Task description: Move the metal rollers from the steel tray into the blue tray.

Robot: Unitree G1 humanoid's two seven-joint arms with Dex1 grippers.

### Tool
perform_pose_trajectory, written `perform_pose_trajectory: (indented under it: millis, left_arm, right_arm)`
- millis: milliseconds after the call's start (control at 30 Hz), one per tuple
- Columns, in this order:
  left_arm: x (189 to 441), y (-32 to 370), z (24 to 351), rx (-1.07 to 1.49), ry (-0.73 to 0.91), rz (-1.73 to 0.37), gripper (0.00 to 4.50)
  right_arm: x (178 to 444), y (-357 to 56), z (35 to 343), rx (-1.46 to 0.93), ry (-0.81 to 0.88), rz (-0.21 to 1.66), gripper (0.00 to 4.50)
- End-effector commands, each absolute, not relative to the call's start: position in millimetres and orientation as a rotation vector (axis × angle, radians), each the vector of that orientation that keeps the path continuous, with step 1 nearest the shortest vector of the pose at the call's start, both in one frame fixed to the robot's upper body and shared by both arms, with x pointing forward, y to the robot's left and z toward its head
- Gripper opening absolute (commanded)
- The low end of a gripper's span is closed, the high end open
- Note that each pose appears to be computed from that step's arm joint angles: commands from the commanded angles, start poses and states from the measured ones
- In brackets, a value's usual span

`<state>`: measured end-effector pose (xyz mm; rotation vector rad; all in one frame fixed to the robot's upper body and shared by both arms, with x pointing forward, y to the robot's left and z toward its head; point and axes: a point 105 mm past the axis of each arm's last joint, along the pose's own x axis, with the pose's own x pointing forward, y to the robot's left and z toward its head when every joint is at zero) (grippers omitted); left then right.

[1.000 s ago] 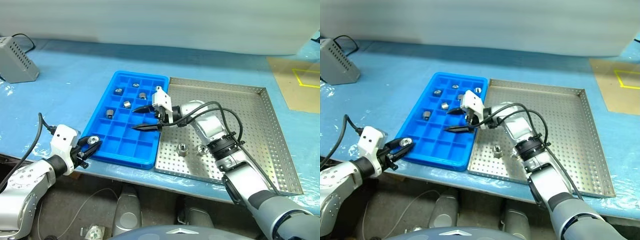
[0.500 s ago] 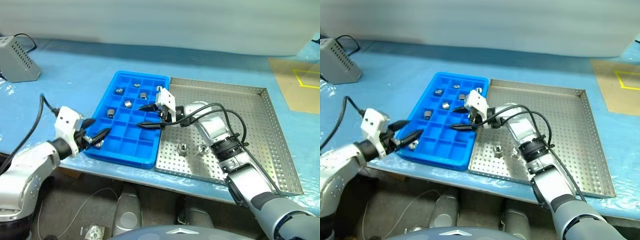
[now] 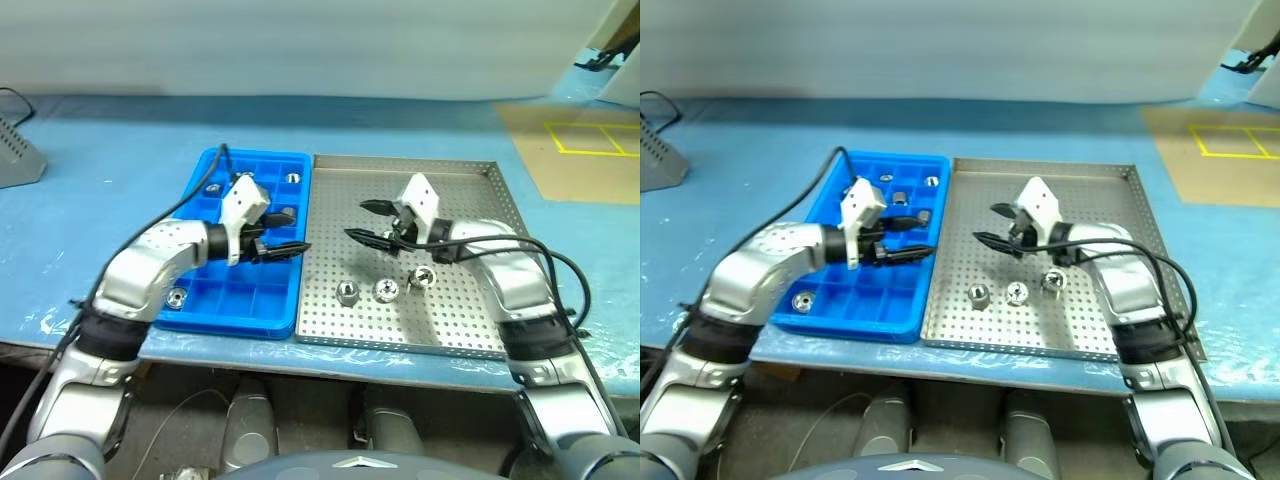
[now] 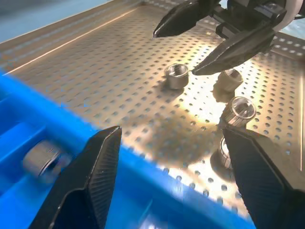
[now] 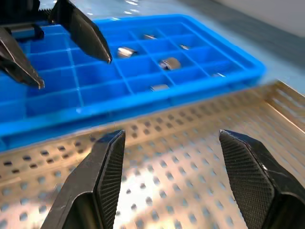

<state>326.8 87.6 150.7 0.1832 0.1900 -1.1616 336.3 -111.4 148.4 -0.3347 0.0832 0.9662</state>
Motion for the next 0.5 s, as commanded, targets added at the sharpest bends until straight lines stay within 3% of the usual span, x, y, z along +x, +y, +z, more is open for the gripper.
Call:
perform_pose_trajectory:
  millis: [33, 200, 500]
  left_arm:
    - [333, 77, 156, 0.226, 0.145, -1.234, 3.58]
    - [341, 64, 163, 0.247, 0.131, -1.304, 3.58]
    - [335, 74, 162, 0.247, 0.162, -1.33, 3.58]
  right_arm:
    - [328, -120, 161, -0.332, 0.04, 0.9, 3.24]
    - [331, -121, 145, -0.269, 0.051, 0.782, 3.24]
    - [368, -114, 146, -0.3, 0.012, 0.727, 3.24]
